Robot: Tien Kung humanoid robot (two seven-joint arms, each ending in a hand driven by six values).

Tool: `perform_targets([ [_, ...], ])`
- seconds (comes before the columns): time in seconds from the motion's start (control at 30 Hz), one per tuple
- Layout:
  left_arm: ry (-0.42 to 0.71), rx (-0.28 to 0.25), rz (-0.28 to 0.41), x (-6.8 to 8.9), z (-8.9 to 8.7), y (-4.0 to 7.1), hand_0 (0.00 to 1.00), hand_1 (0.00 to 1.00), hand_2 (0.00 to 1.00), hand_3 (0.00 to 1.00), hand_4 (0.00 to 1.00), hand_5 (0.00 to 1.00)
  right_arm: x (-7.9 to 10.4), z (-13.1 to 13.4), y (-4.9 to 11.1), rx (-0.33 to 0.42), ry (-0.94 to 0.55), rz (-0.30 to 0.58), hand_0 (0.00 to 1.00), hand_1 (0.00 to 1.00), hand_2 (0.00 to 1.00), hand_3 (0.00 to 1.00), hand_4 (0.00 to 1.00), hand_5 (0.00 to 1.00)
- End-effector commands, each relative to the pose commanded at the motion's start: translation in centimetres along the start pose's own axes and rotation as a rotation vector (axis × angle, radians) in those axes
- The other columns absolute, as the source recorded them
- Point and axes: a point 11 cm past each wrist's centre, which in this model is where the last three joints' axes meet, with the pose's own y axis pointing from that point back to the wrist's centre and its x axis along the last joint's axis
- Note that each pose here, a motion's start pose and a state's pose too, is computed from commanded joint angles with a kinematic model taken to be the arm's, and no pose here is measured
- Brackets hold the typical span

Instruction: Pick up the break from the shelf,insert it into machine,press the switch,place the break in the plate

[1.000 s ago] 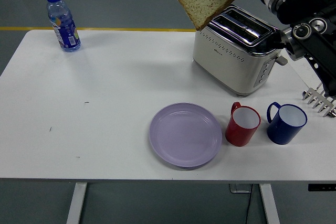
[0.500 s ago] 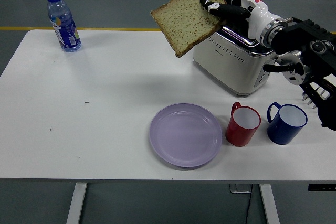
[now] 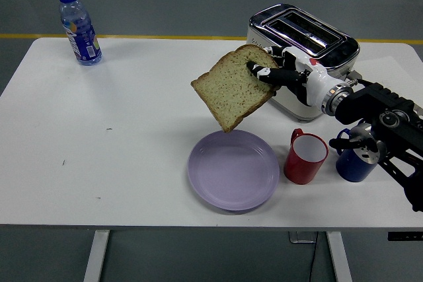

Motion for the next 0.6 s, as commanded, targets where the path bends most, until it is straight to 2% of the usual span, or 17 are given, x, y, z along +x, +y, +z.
perform_targets([
  [0.27,0.001,-0.002,0.005,0.2,0.1,0.0,0.604,0.454,0.424,0.540,0.283,0.920,-1.4,3.4,0.2,-0.048,0.060,0.005,0.087,0.191,0.325,0.490,0.528,0.002],
  [0.6,0.004,-0.006,0.012,0.4,0.3,0.0,0.604,0.454,0.425,0.541,0.281,0.921,-2.5,5.4,0.2,-0.047,0.150,0.015,0.090,0.190,0.325,0.490,0.523,0.002],
])
